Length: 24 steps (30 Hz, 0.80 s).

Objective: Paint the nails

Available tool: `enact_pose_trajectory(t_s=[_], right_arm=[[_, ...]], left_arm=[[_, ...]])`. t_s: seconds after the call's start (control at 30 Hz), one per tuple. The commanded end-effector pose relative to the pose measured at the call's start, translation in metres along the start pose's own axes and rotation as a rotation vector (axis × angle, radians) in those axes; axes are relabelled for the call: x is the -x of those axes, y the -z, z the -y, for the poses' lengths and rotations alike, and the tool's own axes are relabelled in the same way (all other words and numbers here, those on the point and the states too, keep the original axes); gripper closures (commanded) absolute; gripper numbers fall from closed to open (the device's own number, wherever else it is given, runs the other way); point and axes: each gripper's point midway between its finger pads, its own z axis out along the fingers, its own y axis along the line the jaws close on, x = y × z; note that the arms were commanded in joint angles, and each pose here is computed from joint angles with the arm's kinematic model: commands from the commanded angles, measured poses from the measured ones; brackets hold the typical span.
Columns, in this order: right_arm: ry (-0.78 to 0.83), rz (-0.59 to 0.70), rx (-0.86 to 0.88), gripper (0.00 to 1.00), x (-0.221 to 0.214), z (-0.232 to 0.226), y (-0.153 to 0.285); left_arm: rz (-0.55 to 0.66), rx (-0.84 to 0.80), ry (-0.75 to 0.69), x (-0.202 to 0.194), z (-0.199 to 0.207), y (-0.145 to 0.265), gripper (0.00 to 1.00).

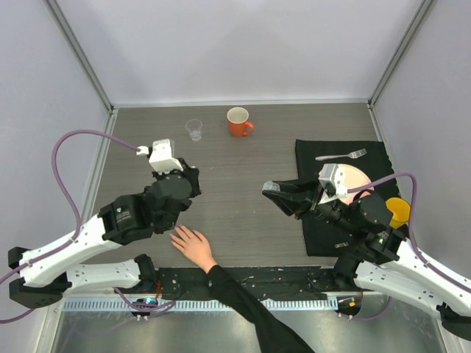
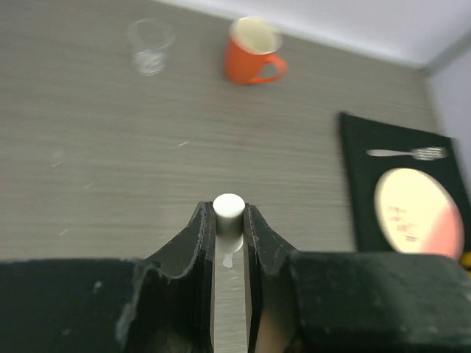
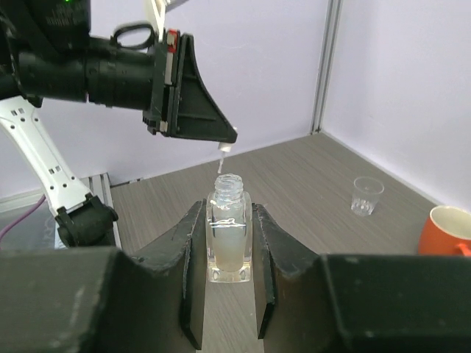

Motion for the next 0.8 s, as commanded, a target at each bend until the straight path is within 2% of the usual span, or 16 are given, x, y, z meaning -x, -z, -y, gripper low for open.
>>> enact_pose_trajectory(t_s=[0.0, 0.03, 0.07, 0.1, 0.13, 0.17, 0.27, 0.47, 0.77], right_arm=[[-0.021, -0.001, -0.012, 0.99, -0.004, 0.001, 0.001], [-0.025, -0.009, -0.011, 0.99, -0.007, 0.001, 0.000], [-0.025, -0.012, -0.013, 0.99, -0.009, 0.002, 0.000], [-0.028, -0.020, -0.010, 0.99, -0.011, 0.001, -0.001], [-0.028, -0.021, -0.007, 0.99, -0.011, 0.001, -0.001], [-0.029, -0.028, -0.005, 0.99, -0.013, 0.000, -0.001], [-0.024, -0.058, -0.002, 0.99, -0.020, 0.000, -0.001], [-0.016, -0.100, -0.011, 0.99, -0.033, 0.003, -0.003], [-0.020, -0.130, -0.005, 0.99, -0.043, 0.002, -0.006]], left_arm=[[0.098, 0.361, 0.010, -0.024, -0.088, 0.001, 1.00], [0.129, 0.385, 0.087, -0.028, -0.094, 0.000, 1.00], [0.140, 0.448, 0.038, -0.041, -0.116, 0.002, 1.00], [0.147, 0.477, 0.048, -0.046, -0.126, 0.003, 1.00], [0.165, 0.496, 0.119, -0.052, -0.131, 0.002, 1.00], [0.152, 0.548, 0.072, -0.063, -0.147, 0.003, 1.00], [0.140, 0.613, 0.069, -0.086, -0.166, 0.002, 1.00], [0.110, 0.697, 0.105, -0.124, -0.192, 0.005, 1.00], [0.066, 0.792, 0.166, -0.162, -0.216, 0.005, 1.00]])
